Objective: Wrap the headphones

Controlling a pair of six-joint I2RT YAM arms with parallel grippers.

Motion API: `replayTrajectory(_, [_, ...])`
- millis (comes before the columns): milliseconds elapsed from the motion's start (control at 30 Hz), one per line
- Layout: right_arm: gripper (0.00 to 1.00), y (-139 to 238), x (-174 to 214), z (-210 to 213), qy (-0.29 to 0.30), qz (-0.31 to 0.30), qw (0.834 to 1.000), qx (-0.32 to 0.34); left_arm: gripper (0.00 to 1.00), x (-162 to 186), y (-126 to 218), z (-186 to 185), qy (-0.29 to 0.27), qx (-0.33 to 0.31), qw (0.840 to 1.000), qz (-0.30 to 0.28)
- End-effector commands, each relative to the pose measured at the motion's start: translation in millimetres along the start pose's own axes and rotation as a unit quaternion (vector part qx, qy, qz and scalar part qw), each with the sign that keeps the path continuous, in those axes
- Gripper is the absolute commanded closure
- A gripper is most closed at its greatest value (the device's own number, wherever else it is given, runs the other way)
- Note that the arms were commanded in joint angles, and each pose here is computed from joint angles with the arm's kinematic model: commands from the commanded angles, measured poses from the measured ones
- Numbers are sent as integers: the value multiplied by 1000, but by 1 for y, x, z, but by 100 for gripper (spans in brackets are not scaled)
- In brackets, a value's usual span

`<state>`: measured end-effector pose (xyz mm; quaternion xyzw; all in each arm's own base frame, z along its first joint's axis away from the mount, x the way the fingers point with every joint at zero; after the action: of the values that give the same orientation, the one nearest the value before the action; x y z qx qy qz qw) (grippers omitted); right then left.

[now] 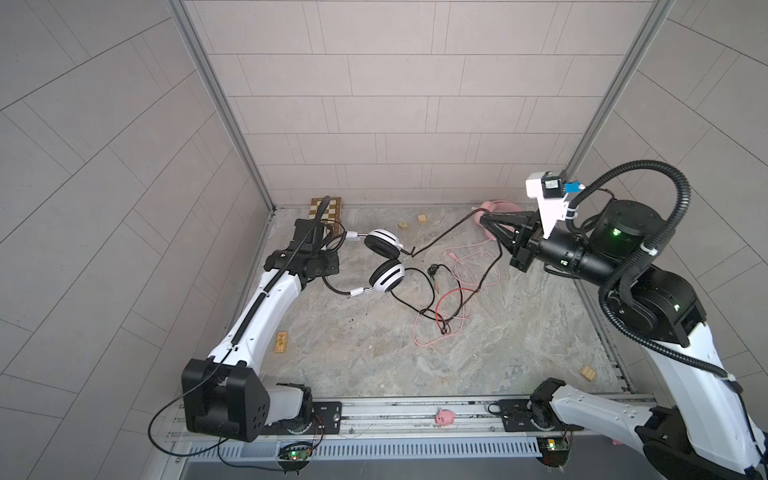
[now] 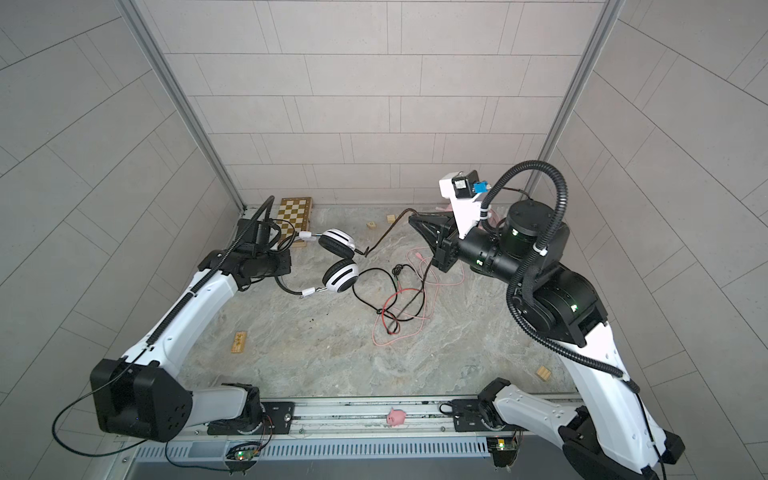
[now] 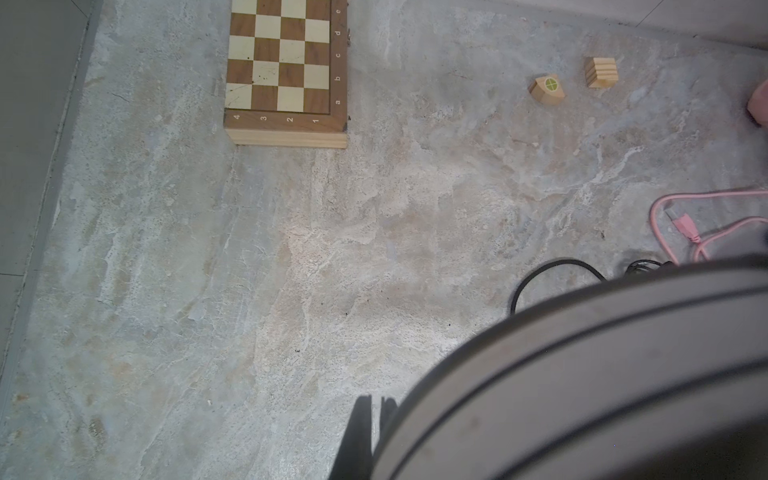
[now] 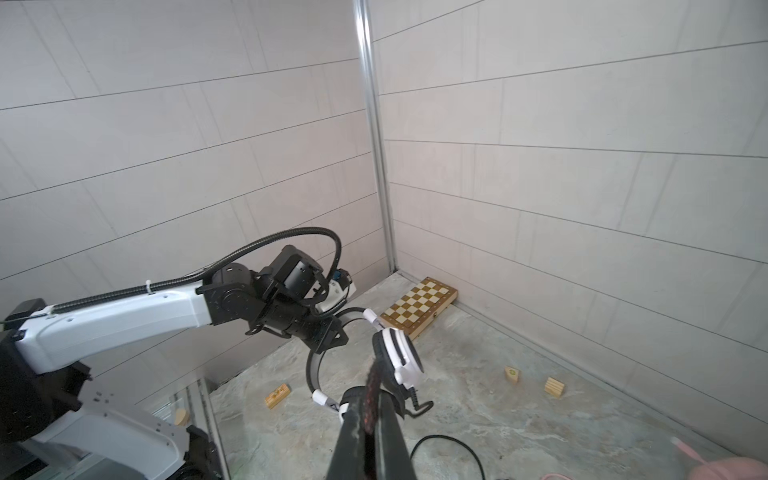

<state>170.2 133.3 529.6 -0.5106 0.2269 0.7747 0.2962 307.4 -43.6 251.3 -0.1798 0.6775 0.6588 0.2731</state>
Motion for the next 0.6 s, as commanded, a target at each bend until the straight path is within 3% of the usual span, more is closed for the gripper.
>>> replayTrajectory(0, [100,12,-2,-20,23,-26,994,100,100,-13,14,5,13,-17,999,-26])
replayTrajectory(167, [100,18,-6,-42,50,-44,976,205,100,-13,12,-2,3,8,1000,-24])
replayTrajectory(400, [100,-59,4,-37,41,56,993,92,100,-11,9,-39,-80,24,996,-9])
replayTrajectory(567, [100,-89,-8,-33,33,47,997,54,100,-4,-1,-66,-145,24,989,22])
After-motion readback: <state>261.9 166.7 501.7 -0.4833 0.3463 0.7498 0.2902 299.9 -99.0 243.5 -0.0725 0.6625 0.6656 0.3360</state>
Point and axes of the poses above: each gripper's point midway between its finger pads, its own y axis back along the fingers, its own z axis along the line the jaws close on, x = y × z, the point moved 7 cm from there along y, back along the fingers, and after that the axes turned 14 degrees about -y, right-handed, at the moved point
